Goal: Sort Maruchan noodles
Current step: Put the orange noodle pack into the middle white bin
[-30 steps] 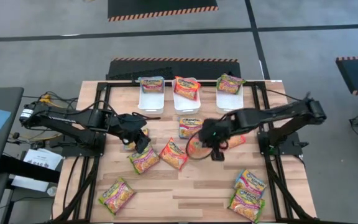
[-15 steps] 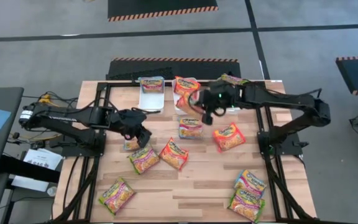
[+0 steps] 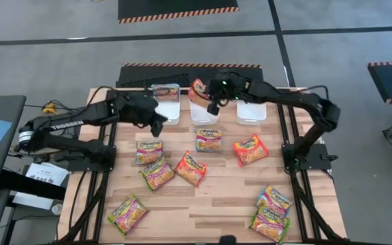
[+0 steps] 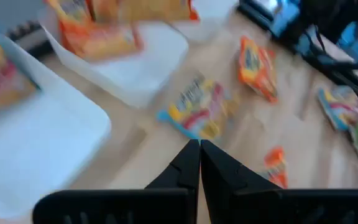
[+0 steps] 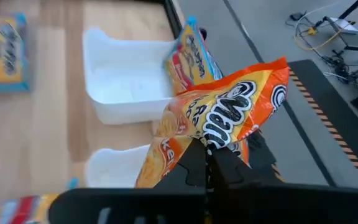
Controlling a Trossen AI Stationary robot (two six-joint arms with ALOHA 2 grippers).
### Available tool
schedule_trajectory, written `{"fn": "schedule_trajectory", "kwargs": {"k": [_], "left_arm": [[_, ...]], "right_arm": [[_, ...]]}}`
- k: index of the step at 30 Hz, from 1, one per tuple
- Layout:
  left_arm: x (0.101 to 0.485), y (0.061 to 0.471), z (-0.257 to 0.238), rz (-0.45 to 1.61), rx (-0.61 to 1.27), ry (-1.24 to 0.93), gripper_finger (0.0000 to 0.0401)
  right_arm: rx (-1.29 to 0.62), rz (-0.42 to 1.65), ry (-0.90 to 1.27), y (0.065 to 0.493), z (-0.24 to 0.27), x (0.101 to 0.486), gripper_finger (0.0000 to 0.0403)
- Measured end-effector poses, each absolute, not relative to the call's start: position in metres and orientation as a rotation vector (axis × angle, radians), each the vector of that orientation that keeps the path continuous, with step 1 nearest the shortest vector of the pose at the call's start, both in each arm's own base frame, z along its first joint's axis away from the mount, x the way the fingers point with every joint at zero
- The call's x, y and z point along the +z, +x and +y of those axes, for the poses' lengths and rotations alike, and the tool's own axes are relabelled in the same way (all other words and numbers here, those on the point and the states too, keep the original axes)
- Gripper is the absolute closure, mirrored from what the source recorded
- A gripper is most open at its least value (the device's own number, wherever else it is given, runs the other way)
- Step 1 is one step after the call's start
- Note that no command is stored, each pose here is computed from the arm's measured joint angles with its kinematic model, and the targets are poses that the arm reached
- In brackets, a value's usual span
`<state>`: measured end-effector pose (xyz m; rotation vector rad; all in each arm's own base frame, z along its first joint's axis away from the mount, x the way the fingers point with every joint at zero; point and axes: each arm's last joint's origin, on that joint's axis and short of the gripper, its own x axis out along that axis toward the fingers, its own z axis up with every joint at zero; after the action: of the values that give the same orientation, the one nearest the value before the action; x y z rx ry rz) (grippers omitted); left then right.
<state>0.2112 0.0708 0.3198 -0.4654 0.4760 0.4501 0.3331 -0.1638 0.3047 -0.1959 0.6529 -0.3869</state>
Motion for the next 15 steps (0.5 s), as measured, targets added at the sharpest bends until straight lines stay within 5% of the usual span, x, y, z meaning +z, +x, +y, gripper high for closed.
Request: {"fn": "schedule_trajectory", "kwargs": {"k": [15], "left_arm": [[0.324,0.198,0.110,0.432,0.572,-0.319,0.0401]], "right_arm": [[-0.275,0.896,-0.254,0.364,-0.208,0.285,0.0394]]}}
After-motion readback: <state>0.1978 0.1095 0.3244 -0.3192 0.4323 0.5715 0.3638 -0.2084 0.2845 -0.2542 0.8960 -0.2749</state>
